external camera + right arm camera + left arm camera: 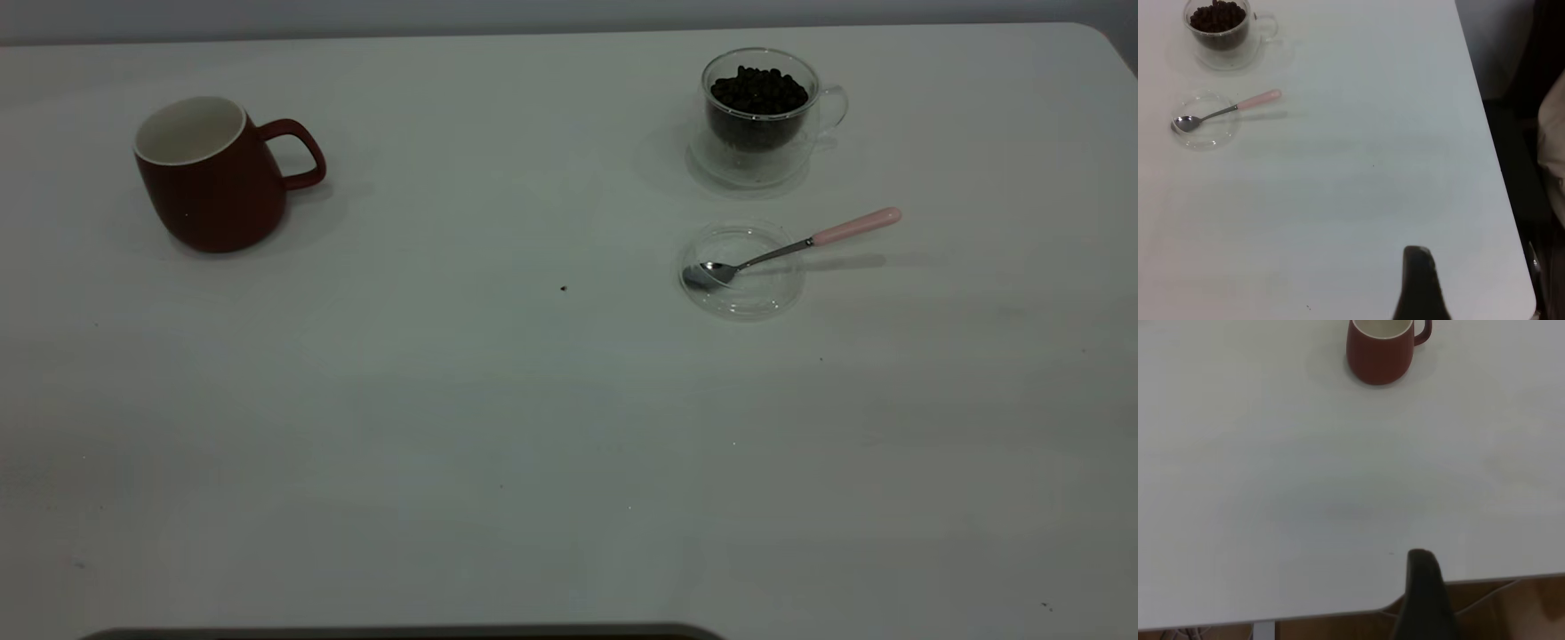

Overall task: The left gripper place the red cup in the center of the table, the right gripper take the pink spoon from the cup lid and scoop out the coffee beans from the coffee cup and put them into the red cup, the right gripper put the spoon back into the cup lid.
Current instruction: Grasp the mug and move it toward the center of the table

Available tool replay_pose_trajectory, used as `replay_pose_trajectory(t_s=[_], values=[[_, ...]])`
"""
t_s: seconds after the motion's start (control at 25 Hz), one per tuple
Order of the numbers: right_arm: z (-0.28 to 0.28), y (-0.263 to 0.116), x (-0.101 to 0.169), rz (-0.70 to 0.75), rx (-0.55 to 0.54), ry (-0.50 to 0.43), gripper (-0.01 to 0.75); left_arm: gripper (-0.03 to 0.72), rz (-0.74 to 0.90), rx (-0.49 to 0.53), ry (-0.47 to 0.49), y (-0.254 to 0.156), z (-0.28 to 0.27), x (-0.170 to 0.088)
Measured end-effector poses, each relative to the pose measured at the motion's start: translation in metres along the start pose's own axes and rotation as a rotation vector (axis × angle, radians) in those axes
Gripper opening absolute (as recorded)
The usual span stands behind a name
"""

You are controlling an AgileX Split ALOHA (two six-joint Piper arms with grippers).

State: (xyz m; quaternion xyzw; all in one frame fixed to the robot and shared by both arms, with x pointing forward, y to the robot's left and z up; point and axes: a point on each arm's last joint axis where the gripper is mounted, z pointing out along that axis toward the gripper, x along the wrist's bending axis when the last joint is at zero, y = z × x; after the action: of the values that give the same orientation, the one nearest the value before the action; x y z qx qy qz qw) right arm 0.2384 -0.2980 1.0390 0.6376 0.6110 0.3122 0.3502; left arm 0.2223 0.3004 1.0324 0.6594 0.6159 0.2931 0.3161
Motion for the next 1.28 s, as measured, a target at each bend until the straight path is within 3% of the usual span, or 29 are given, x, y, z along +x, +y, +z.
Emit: replay_pose_trajectory(t_s=[0.68, 0.92, 1.28], values=[[0.0, 0.0, 0.0, 0.0, 0.0, 0.0, 0.572, 0.588, -0.001, 0.011, 0.009, 0.002, 0.001, 0.001], [0.0, 0.0, 0.0, 0.0, 0.0, 0.0, 0.572, 0.588, -0.03, 0.072, 0.066, 0.048, 0.015, 0.007], [0.0, 0.0, 0.0, 0.0, 0.0, 0.0, 0.572, 0.588, -0.065, 0.23, 0.124, 0.113, 0.119, 0.015]])
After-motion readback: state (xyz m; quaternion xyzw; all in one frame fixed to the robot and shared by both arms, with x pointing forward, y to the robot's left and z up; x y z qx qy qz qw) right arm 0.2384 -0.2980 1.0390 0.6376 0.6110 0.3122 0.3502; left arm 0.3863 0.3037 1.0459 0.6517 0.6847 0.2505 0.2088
